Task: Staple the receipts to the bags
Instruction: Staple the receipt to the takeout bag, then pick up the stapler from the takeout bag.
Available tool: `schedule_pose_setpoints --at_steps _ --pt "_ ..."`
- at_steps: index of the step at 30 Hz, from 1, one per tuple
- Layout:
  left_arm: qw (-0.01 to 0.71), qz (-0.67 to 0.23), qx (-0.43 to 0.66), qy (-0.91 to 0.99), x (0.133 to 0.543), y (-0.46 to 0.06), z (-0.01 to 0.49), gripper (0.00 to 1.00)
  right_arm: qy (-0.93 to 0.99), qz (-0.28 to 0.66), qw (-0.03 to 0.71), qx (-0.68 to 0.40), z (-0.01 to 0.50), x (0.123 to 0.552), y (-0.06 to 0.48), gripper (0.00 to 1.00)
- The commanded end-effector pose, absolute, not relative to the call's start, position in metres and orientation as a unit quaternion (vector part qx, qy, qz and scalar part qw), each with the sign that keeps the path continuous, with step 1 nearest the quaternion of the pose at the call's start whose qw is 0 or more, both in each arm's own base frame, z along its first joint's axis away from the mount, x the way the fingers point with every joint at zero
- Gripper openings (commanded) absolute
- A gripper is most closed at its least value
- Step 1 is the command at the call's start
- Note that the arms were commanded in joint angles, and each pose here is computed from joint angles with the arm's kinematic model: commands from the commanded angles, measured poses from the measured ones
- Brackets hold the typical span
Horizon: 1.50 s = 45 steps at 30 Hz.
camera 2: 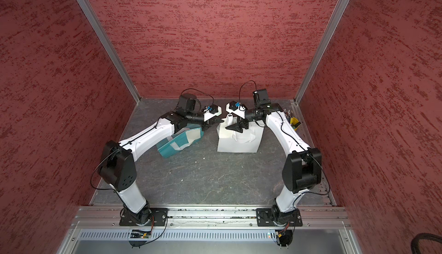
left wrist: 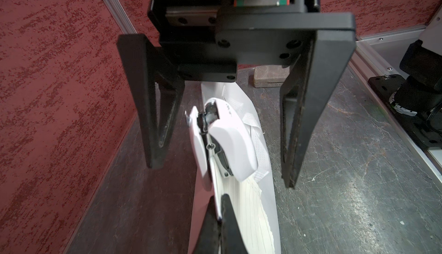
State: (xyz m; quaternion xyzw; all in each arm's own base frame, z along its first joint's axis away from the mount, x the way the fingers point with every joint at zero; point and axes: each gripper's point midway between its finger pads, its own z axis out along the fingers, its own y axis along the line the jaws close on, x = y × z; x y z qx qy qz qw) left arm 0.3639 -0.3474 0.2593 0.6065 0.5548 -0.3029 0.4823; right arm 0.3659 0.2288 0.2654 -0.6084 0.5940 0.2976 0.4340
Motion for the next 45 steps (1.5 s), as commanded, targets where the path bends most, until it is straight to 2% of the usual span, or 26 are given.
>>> schedule_pose_setpoints --at_steps 1,5,9,16,18,20,25,26,27,30,33,38,41,45 --pt "0.487 -0.305 0.613 0.543 0.367 -0.348 0.262 0.0 0.602 0.305 0.423 -0.605 0.267 0.363 0.233 0.84" --pt "0.488 -0.305 0.612 0.542 0.368 -0.347 0.263 0.0 0.614 0.307 0.413 -0.599 0.262 0.365 0.232 0.74" --pt "0.489 -0.304 0.611 0.543 0.37 -0.346 0.263 0.0 0.623 0.301 0.408 -0.595 0.258 0.366 0.23 0.57" --pt "0.487 -0.307 0.61 0.544 0.371 -0.347 0.261 0.0 0.618 0.308 0.411 -0.596 0.26 0.366 0.233 0.36" --pt "0.487 -0.307 0.609 0.545 0.371 -0.347 0.261 0.0 0.616 0.309 0.41 -0.598 0.257 0.365 0.233 0.2" --pt "0.488 -0.308 0.609 0.544 0.372 -0.348 0.261 0.0 0.614 0.308 0.41 -0.601 0.255 0.364 0.233 0.0" --pt "0.49 -0.308 0.607 0.545 0.375 -0.348 0.262 0.0 0.615 0.308 0.415 -0.595 0.254 0.364 0.233 0.0" --pt "0.49 -0.308 0.607 0.545 0.374 -0.348 0.262 0.0 0.62 0.305 0.424 -0.586 0.257 0.368 0.233 0.25" --pt "0.49 -0.309 0.605 0.546 0.375 -0.348 0.262 0.0 0.622 0.3 0.439 -0.575 0.263 0.372 0.233 0.54" --pt "0.495 -0.308 0.598 0.551 0.377 -0.347 0.263 0.0 0.611 0.294 0.492 -0.546 0.289 0.375 0.234 0.74" --pt "0.502 -0.306 0.589 0.555 0.378 -0.346 0.263 0.0 0.603 0.294 0.552 -0.496 0.319 0.374 0.231 0.8" --pt "0.515 -0.311 0.573 0.557 0.378 -0.344 0.267 0.0 0.599 0.29 0.651 -0.364 0.362 0.362 0.207 0.81" --pt "0.521 -0.316 0.564 0.558 0.376 -0.344 0.267 0.0 0.612 0.306 0.672 -0.284 0.37 0.352 0.197 0.78" --pt "0.519 -0.318 0.561 0.56 0.374 -0.345 0.265 0.0 0.646 0.343 0.654 -0.195 0.361 0.349 0.196 0.72"
